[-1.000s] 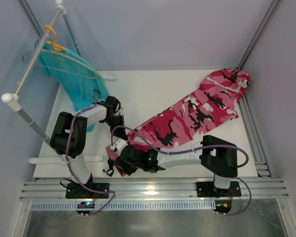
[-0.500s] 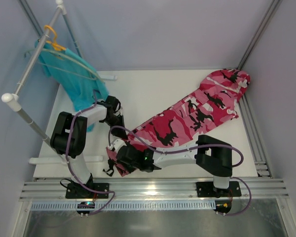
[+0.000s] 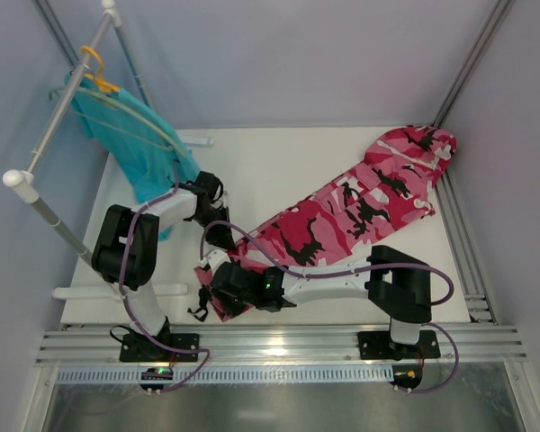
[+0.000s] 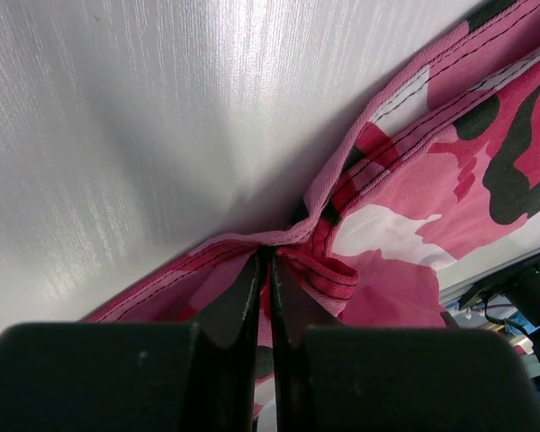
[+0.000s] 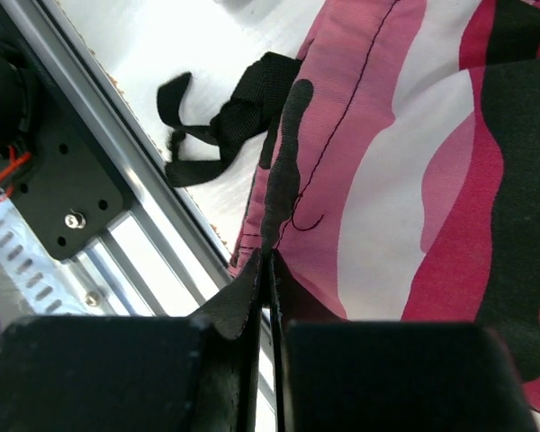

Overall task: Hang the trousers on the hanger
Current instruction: Fold the trousers

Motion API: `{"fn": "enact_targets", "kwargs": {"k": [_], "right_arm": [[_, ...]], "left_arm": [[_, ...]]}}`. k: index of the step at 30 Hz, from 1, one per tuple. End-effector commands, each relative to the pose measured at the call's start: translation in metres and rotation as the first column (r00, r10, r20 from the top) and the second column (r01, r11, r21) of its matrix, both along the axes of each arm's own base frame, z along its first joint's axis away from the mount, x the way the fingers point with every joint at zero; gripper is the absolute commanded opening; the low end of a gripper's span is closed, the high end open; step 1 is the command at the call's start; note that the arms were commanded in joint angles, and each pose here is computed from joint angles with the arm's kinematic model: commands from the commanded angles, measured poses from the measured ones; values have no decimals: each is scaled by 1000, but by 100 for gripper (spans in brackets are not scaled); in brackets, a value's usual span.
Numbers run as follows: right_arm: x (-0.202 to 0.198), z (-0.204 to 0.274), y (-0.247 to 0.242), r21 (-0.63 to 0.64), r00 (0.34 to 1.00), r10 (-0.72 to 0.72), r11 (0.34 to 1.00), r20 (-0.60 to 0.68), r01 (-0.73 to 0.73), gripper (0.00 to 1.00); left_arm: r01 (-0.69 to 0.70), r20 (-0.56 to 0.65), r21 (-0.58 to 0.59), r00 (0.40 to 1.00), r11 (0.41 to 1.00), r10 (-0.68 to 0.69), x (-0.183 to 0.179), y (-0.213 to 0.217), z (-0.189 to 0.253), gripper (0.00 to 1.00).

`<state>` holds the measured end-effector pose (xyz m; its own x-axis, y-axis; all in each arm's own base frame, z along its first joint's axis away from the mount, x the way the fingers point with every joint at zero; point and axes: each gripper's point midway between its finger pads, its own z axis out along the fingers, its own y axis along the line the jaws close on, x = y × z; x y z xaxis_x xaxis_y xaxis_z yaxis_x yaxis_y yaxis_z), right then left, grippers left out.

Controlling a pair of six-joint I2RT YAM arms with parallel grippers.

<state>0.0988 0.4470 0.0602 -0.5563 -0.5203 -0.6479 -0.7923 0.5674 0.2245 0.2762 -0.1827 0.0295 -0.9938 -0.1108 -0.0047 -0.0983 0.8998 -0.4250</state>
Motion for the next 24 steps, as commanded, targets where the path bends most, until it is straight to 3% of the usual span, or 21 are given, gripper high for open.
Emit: {"fn": "enact_targets", "kwargs": {"k": [1,5,9,13,14,18,22,23,24], "right_arm": [[-2,8,22,95,997,-57,994,-50,61,4],[2,1,29,117,992,-106,987,-69,114,8],[2,14,31,137,991,-109,984,-73,118,34],[3,39,17,157,987,-140,976,-76,150,46],[5,55,12,185,983,-159,967,-87,173,48],[18,80,-18,222,957,-258,933,-134,283,51],[52,97,-59,210,860,-469,837,-199,505,51],[60,90,-78,157,818,-541,806,-195,571,52],[82,93,-93,145,740,-633,730,-227,668,52]], "left_arm": [[-2,26,-31,1000,1000,3,2,-6,8,7],[-11,25,-17,1000,1000,11,1,-3,4,11],[-27,58,9,998,1000,26,9,0,14,27],[-70,138,153,989,986,48,23,24,37,41],[-89,149,218,987,972,57,24,37,41,44],[-144,256,279,964,949,71,36,53,79,51],[-180,311,313,947,933,78,30,66,100,52],[-181,312,315,947,932,78,27,68,102,52],[-183,315,315,946,931,79,24,69,104,52]]}}
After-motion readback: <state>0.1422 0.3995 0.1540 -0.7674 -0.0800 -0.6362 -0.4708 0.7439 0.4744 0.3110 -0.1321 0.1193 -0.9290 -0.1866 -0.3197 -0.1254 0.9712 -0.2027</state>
